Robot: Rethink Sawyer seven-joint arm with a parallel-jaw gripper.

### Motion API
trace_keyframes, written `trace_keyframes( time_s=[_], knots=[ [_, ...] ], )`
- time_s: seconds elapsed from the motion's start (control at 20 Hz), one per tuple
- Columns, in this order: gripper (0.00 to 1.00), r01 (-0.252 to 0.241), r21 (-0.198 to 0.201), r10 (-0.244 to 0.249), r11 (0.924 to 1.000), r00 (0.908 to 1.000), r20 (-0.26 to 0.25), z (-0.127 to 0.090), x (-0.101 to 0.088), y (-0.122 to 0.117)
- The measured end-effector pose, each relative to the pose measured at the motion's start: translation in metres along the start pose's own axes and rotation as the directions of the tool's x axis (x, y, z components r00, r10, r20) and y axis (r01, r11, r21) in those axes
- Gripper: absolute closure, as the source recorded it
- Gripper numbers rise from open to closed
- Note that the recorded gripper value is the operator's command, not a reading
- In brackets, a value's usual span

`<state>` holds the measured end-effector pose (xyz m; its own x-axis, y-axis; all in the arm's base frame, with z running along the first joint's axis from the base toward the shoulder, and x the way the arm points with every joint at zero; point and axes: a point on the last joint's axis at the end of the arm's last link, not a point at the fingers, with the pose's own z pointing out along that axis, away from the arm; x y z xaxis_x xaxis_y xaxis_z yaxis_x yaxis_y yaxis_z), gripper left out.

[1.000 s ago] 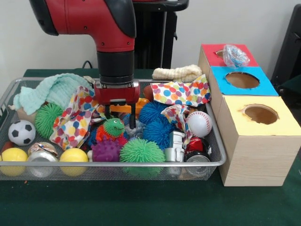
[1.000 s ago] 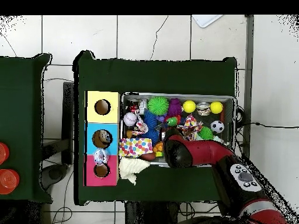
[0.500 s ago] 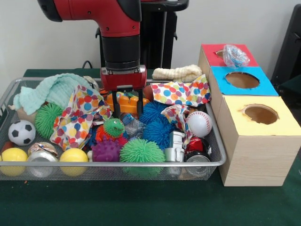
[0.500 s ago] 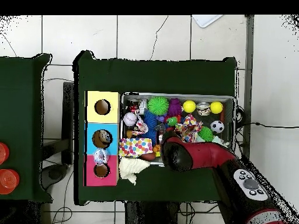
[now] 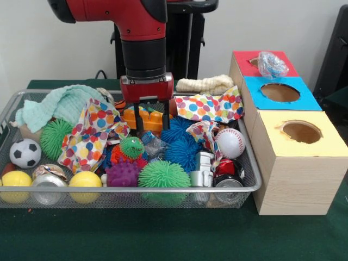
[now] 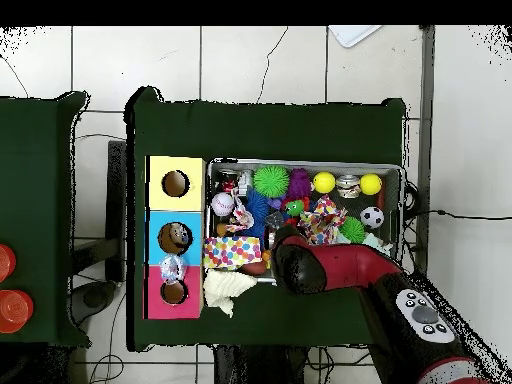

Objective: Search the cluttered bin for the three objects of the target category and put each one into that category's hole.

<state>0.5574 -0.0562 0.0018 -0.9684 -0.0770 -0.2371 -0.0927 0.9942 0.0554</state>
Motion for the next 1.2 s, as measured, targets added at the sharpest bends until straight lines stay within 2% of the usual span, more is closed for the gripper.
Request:
trace_keyframes(
  time_s=[0.4,0.6,0.75,0.85,0.95,1.0,1.2],
  knots=[
    [0.00,0.014,-0.027,-0.014,0.9995,0.9996,-0.026,0.014,0.009,0.019],
    [0.00,0.051,-0.005,-0.051,0.9987,0.9985,-0.020,0.018,0.005,0.018],
    [0.00,0.119,0.022,-0.119,0.9927,0.9928,-0.019,0.027,0.005,0.022],
    [0.00,0.141,0.030,-0.141,0.9896,0.9899,-0.018,0.030,0.004,0.023],
    [0.00,0.171,0.041,-0.170,0.9845,0.9853,-0.019,0.033,0.004,0.025],
    [0.00,0.197,0.052,-0.196,0.9791,0.9804,-0.022,0.036,0.004,0.026],
    [0.00,0.222,0.069,-0.221,0.9726,0.9750,-0.023,0.039,0.003,0.023]
  ],
)
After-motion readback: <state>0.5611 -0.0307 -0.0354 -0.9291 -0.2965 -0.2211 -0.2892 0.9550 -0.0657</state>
